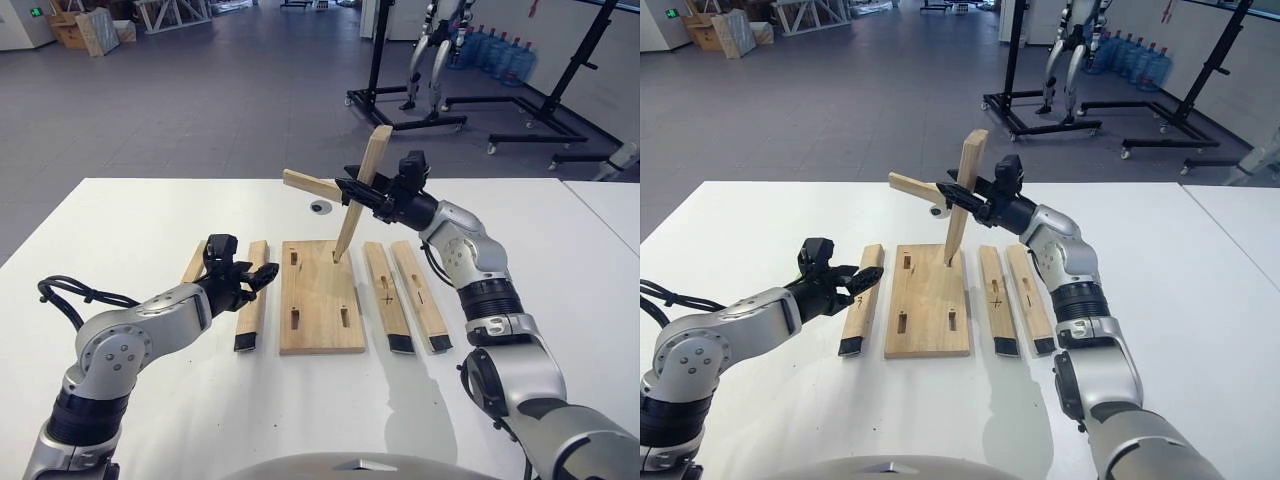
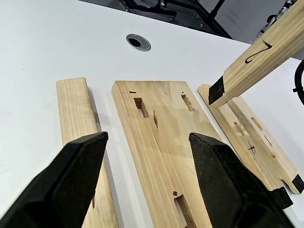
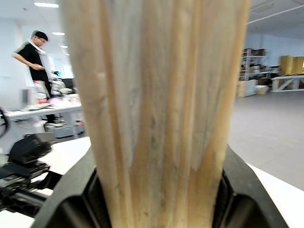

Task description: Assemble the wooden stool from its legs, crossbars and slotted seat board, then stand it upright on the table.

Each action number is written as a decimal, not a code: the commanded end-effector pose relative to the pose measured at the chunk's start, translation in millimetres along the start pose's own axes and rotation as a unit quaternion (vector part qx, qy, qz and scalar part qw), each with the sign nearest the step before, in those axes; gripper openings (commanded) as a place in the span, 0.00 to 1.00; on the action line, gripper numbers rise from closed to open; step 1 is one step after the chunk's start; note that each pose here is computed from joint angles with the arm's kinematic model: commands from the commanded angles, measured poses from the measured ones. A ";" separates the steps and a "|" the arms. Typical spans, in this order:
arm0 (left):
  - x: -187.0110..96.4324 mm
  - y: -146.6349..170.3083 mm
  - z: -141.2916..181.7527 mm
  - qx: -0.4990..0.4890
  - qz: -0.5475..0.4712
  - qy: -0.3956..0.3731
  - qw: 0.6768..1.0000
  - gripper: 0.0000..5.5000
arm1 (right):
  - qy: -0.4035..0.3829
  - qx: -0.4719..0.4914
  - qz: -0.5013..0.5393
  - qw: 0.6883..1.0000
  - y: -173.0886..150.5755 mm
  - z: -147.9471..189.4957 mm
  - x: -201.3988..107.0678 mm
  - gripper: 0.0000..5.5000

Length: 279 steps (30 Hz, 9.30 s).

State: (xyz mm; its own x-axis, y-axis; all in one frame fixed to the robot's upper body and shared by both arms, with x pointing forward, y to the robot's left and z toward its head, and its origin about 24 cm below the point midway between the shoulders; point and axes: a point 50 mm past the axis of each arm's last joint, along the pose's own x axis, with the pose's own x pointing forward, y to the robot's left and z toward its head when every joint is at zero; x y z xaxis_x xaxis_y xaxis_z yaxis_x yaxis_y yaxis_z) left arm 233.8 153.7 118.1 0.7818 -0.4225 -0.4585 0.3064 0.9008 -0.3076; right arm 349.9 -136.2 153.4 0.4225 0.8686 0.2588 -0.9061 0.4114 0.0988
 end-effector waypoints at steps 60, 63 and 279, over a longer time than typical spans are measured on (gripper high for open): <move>11.6 -11.9 -17.5 0.020 -0.017 0.033 0.999 0.57 | 0.072 -0.071 0.139 0.985 4.2 -68.6 -14.5 0.37; 11.7 -12.3 -18.3 0.019 -0.016 0.032 0.999 0.57 | 0.068 -0.013 0.145 0.987 3.4 -68.5 -12.4 0.37; -54.4 -46.7 188.6 -0.128 -0.481 -0.274 0.823 0.57 | 0.039 0.158 0.118 0.980 83.1 106.6 27.5 0.37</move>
State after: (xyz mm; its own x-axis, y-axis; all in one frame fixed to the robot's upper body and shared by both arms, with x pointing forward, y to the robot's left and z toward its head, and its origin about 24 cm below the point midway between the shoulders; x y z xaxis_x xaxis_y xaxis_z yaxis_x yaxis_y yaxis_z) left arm 278.7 156.7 312.7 0.3985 -0.7375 0.5452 0.8604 0.0947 -0.5008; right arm 286.2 -111.0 270.5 0.2237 0.9461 0.2341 -0.9306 0.1359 0.3399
